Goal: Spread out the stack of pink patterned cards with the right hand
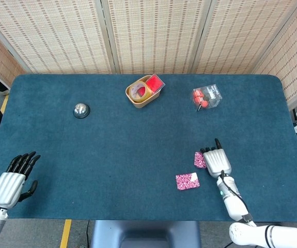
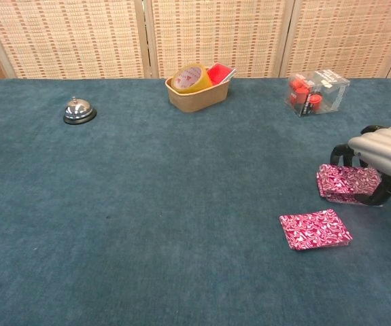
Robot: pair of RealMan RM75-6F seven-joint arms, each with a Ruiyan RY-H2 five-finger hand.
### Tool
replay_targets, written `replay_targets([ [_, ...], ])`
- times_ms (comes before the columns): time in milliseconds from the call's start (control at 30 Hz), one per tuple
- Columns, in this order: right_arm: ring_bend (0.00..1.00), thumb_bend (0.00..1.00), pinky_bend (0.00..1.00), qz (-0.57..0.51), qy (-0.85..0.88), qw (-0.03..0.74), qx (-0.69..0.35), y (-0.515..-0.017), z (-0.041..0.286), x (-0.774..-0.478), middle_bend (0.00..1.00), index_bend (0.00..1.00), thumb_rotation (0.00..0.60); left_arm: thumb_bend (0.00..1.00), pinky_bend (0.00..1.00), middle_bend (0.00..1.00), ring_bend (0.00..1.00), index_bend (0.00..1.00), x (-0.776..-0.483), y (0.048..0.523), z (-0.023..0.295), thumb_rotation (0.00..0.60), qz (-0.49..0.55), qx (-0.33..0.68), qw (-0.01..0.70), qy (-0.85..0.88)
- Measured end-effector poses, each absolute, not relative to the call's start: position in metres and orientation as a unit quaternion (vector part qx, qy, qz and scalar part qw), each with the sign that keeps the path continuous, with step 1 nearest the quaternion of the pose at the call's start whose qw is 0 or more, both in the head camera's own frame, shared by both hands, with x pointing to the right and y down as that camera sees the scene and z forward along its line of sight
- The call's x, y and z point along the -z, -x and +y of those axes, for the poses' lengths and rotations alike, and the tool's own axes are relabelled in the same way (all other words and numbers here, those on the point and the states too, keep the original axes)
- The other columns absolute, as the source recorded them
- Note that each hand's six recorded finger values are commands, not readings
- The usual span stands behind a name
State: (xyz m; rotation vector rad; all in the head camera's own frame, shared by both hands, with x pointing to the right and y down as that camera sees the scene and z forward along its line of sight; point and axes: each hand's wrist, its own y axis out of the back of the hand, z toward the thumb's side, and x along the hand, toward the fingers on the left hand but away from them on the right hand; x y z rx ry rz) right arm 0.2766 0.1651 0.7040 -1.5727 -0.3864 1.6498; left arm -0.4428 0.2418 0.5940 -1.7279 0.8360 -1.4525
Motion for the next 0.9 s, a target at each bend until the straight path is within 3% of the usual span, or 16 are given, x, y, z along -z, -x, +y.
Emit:
replay_targets([
  [233, 0.36, 0.27, 0.0, -0.165, 0.633, 0.399, -0.643, -0.271, 0.164, -0.699, 0.48, 0.62, 0.6, 0.48, 0.08, 0.0, 0.0, 0.0, -0.594, 0.443, 0.242, 0.6, 0.324, 0.564, 0.359, 0.67],
  [633, 0.36, 0.27, 0.0, -0.17, 0.677, 0.395, -0.597, -0.202, 0.168, -0.702, 0.48, 0.61, 0.6, 0.48, 0.08, 0.0, 0.0, 0.0, -0.595, 0.445, 0.24, 0.6, 0.327, 0.565, 0.355, 0.669],
  [767, 0.36, 0.27, 0.0, -0.168, 0.68, 0.394, -0.595, -0.191, 0.17, -0.709, 0.48, 0.56, 0.6, 0.48, 0.08, 0.0, 0.0, 0.0, -0.594, 0.446, 0.239, 0.6, 0.329, 0.565, 0.354, 0.669],
  [900, 0.33, 0.27, 0.0, -0.168, 0.684, 0.39, -0.593, -0.186, 0.17, -0.714, 0.44, 0.45, 0.6, 0.48, 0.08, 0.0, 0.0, 0.0, -0.594, 0.447, 0.239, 0.6, 0.329, 0.565, 0.353, 0.669],
])
